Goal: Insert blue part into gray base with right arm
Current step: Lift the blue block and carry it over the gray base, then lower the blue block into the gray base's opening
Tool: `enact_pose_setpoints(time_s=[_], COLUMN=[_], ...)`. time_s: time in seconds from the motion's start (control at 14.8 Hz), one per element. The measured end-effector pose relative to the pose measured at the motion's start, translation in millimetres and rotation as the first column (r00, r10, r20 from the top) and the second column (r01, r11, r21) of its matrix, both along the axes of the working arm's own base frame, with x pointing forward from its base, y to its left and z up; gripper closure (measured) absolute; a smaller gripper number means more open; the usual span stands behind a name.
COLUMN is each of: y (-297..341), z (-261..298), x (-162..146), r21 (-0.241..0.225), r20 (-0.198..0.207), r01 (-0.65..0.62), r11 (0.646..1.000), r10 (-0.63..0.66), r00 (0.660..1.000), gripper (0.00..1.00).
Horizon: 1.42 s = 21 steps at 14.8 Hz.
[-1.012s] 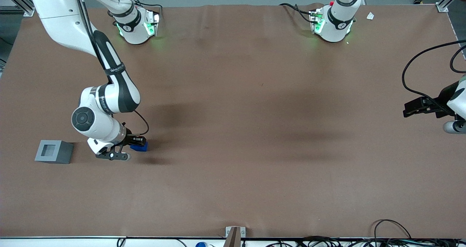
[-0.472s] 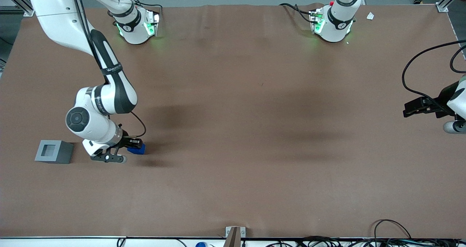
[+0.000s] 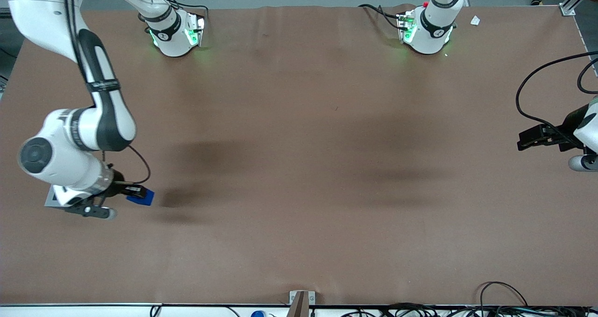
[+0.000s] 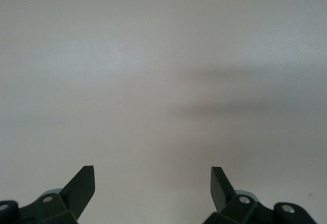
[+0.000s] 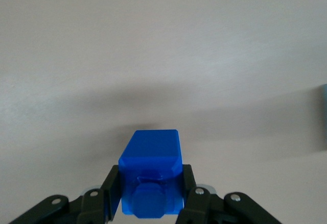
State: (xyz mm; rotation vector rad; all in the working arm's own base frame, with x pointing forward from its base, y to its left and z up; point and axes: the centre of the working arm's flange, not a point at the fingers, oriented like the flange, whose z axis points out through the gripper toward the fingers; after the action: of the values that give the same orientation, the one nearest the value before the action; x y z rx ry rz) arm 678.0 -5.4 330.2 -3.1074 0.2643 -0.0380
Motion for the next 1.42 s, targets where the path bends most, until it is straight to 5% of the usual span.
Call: enact_pose_setpoints(time_s=[0.74, 1.42], y=[-146.9, -245.8], z=[45.0, 29.1], x=[-9.1, -27.9], r21=[-0.024, -0.034], r20=[0.053, 0.040], r01=[-0.108, -0.131], r11=[0.994, 0.991], r10=[0.109, 0.133], r00=[0.993, 0.990], gripper=[0.49, 0.49])
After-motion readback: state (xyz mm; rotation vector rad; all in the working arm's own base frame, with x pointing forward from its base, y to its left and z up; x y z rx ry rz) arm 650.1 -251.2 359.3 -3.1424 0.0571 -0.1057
